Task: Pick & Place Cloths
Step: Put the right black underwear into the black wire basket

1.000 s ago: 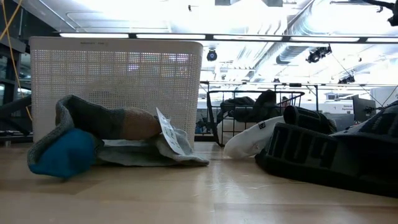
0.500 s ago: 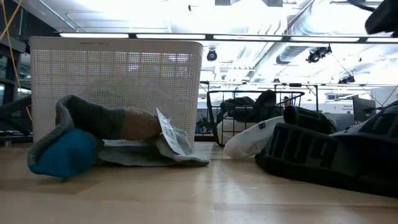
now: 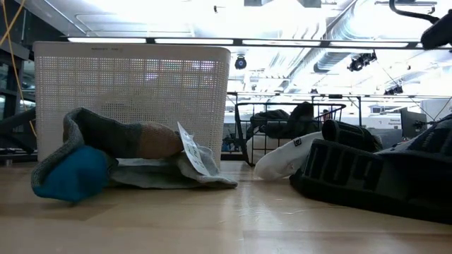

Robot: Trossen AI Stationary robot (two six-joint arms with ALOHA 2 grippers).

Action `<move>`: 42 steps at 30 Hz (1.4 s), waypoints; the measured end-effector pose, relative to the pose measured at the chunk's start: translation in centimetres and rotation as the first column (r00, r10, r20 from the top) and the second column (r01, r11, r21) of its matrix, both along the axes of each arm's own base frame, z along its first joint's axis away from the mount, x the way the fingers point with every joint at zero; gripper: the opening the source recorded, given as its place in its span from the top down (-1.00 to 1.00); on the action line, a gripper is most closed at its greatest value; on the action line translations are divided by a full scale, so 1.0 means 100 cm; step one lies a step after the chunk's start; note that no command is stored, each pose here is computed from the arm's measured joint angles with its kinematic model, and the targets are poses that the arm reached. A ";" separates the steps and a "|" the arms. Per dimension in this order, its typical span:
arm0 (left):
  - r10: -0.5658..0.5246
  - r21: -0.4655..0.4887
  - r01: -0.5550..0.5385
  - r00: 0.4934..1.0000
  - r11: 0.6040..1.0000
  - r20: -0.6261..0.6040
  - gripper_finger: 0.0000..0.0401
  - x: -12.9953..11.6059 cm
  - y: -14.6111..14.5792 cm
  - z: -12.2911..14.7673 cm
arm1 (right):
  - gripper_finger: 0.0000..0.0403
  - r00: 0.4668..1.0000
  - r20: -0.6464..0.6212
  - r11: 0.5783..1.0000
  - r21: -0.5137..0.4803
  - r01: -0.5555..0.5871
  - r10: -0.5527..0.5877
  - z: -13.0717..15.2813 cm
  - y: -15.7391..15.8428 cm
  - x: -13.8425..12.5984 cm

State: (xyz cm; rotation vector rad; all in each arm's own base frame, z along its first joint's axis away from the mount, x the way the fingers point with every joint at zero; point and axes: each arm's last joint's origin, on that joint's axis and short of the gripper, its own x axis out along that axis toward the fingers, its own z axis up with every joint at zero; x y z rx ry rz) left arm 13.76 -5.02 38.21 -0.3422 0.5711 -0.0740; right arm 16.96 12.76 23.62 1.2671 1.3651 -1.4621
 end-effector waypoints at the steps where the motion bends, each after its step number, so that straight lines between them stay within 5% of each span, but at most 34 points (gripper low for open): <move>1: 0.000 0.000 0.000 1.000 1.000 0.000 -0.61 0.000 0.000 0.000 | -0.48 0.999 0.010 0.999 0.017 -0.037 0.036 0.001 0.000 -0.001; 7: 0.000 0.000 0.000 1.000 1.000 0.001 -0.61 0.000 0.000 0.000 | -0.48 0.925 0.088 0.920 0.108 -0.377 0.369 0.007 -0.002 -0.004; 13: 0.000 0.001 0.000 1.000 1.000 0.001 -0.61 0.000 0.000 0.000 | -0.48 0.664 0.194 0.668 0.049 -0.742 0.723 0.006 -0.002 0.000; 18: 0.000 0.001 0.000 1.000 1.000 0.001 -0.61 0.000 0.000 0.000 | -0.48 0.399 0.239 0.420 -0.042 -0.907 0.885 0.005 -0.002 0.005; 25: 0.006 0.011 -0.006 1.000 1.000 0.022 -0.61 -0.002 0.001 0.000 | -0.48 0.223 0.165 0.244 -0.124 -0.962 0.961 0.005 -0.005 0.006; 31: 0.041 -0.028 -0.038 0.990 0.999 0.135 -0.61 -0.023 0.011 -0.008 | -0.48 0.169 0.110 0.185 -0.154 -0.971 0.979 0.004 -0.007 0.006; 42: 0.152 -0.142 -0.116 0.949 0.983 0.277 -0.61 -0.058 0.027 -0.037 | -0.48 0.166 0.152 0.187 -0.135 -0.973 0.974 -0.021 -0.008 0.003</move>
